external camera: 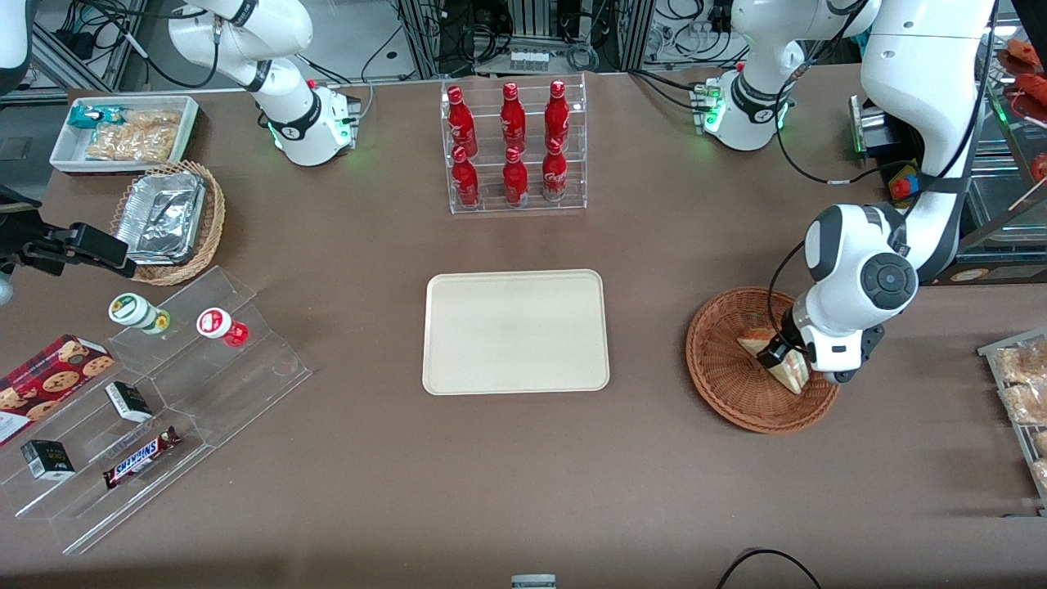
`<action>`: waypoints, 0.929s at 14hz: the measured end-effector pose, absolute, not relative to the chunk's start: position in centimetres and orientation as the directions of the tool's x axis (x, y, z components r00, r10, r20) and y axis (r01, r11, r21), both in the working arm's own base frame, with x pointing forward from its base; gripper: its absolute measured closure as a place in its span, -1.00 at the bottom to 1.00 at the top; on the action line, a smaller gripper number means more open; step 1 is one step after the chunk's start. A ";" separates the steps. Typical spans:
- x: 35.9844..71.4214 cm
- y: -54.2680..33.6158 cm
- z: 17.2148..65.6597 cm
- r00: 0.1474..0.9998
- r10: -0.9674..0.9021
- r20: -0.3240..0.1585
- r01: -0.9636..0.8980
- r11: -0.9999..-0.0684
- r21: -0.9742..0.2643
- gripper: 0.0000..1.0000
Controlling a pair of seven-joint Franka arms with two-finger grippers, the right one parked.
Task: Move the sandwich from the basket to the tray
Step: 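Close the left gripper on the sandwich and lift it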
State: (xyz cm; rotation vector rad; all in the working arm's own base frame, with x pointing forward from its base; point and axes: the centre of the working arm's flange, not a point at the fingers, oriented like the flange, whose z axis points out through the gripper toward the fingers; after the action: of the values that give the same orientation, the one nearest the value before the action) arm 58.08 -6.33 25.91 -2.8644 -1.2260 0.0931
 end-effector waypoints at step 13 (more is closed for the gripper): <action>60.5 -17.0 34.2 0.936 0.345 -0.071 0.343 -0.939 -0.036 0.72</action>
State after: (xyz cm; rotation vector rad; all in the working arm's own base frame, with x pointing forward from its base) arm 60.49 -16.99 34.18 -3.0680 -0.5450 0.1191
